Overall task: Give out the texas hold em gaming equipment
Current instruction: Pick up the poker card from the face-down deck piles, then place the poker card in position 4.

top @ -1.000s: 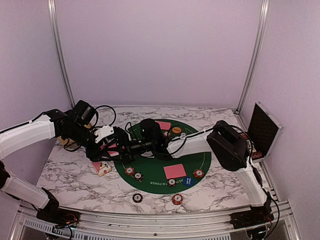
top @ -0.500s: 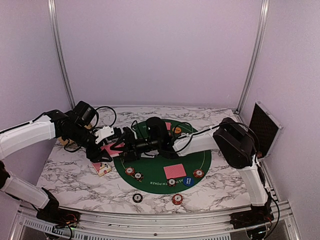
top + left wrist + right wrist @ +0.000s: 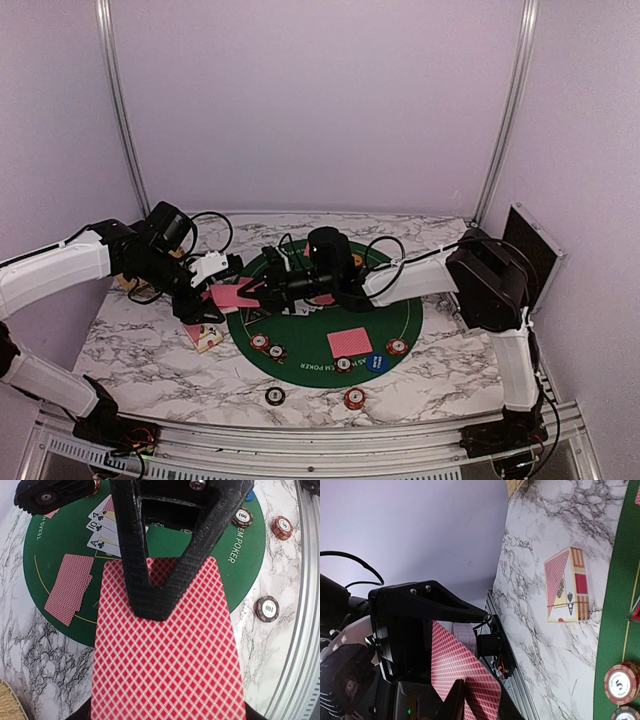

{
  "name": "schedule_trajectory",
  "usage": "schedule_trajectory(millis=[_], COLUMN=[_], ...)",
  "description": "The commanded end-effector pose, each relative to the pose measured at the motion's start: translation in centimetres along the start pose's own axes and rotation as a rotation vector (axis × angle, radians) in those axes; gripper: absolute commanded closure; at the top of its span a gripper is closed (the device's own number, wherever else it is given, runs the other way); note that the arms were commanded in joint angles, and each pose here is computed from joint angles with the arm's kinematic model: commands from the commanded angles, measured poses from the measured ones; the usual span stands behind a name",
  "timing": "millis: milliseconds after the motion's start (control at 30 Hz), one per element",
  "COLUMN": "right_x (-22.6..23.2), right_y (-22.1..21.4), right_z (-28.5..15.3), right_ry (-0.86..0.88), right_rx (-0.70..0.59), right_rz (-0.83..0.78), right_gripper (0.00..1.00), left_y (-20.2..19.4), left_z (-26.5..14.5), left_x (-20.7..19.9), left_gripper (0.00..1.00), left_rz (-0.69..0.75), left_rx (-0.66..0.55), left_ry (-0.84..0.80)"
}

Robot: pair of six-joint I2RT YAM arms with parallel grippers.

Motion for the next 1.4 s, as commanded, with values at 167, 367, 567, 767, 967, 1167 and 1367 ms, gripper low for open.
schedule_trajectory(millis=[167, 367, 567, 767, 967, 1167, 1367], right_x=[2.9, 2.1, 0.0, -3.6, -8.3, -12.4, -14.3], right_y=[0.9, 1.8, 3.5, 5.4, 6.2, 6.3, 6.0], right_z=[-2.7, -5.0, -9.7, -15.4, -19.8, -20.8, -21.2], right_ry=[0.051, 0.007, -0.081, -0.276, -0.458, -0.581, -0.649], right_rx=[-0.055, -0.088, -0.158, -0.241, -0.278, -0.25, -0.236], right_rz=[-0.011, -0.008, -0.009, -0.023, 0.001, 0.024, 0.035], right_gripper=[0.94, 0.97, 1.0, 1.0, 1.0, 1.0, 1.0], left_y=[1.0, 0.9, 0.4, 0.0, -0.8, -2.2, -3.6], left_z=[-0.6, -0.5, -0.4, -0.2, -0.4, -0.9, -1.0], left_x=[0.1, 0.1, 0.2, 0.5, 1.6, 2.9, 3.2], left_gripper=[0.99, 1.0, 1.0, 1.0, 1.0, 1.0, 1.0], left_rz=[0.018, 0.016, 0.012, -0.001, -0.036, -0.066, -0.088], left_rx=[-0.047, -0.04, -0.027, -0.017, -0.009, -0.005, 0.01], left_ry=[0.007, 0.013, 0.021, 0.029, 0.047, 0.078, 0.082])
Point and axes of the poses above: each gripper's point midway between its finger pads, its own z axis out along the fingers, its own x axis along the line the jaws close on, y = z × x, the point moved 5 cm from there along -z, back along the fingers, and after that the axes turned 9 degrees about -z, right-handed, at the moved point
